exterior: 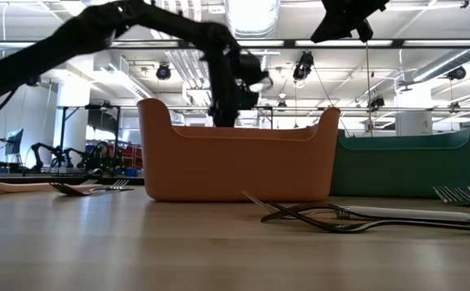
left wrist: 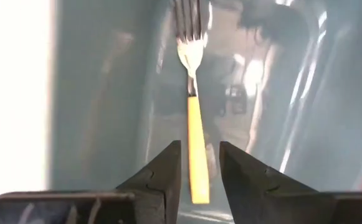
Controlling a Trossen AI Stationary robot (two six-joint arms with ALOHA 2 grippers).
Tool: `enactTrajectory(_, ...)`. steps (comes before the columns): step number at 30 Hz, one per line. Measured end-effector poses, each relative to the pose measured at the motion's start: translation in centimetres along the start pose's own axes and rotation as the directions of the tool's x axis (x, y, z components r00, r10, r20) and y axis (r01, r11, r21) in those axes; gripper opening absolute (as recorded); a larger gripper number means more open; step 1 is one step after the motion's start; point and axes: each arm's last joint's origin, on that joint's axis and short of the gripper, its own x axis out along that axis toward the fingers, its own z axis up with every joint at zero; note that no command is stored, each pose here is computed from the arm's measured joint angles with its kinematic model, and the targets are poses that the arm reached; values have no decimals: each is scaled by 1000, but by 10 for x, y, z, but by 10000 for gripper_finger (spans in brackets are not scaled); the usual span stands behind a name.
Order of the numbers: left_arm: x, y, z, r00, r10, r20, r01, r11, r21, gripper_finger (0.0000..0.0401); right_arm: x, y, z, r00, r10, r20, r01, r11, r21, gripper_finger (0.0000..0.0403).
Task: Sort silverware by color (type)
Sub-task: Put the white fork into the green bin
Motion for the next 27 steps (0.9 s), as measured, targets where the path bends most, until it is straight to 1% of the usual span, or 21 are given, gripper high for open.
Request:
enactTrajectory(3,-31,0,-2,997,24,73,-19,997,-69,91,1,-2,0,1000,-11,-2,11,1000,2,36)
enactTrajectory(7,-70,0,-9,985,55,164,-33,991,-132,91,7,-6,-2,999,-33,-16,33,999,3,36)
enactTrajectory(10,-96,-3,-17,974,57,219,-19,985,-170,91,12,-6,-3,999,-33,-33,33,999,11,36)
enactTrajectory(12,-111,-5,-23,966,32,258,17,982,-186,91,15,-6,-5,999,-3,-44,4,1000,30,36)
enactTrajectory(14,-124,-9,-28,954,9,299,50,981,-189,91,15,-4,-6,998,36,-56,-32,997,71,36)
enactTrajectory(19,-151,-23,-42,914,15,406,63,982,-180,91,13,-2,-11,985,129,-118,-110,981,157,36)
enactTrajectory(23,-153,-32,-56,871,23,490,78,980,-184,91,11,1,-17,954,238,-184,-185,946,267,36)
enactTrajectory(25,-153,-38,-65,851,11,524,109,974,-197,91,9,4,-18,926,315,-208,-231,908,349,36)
enactTrajectory(27,-152,-47,-76,838,5,545,136,966,-219,91,7,10,-19,890,401,-217,-286,861,420,36)
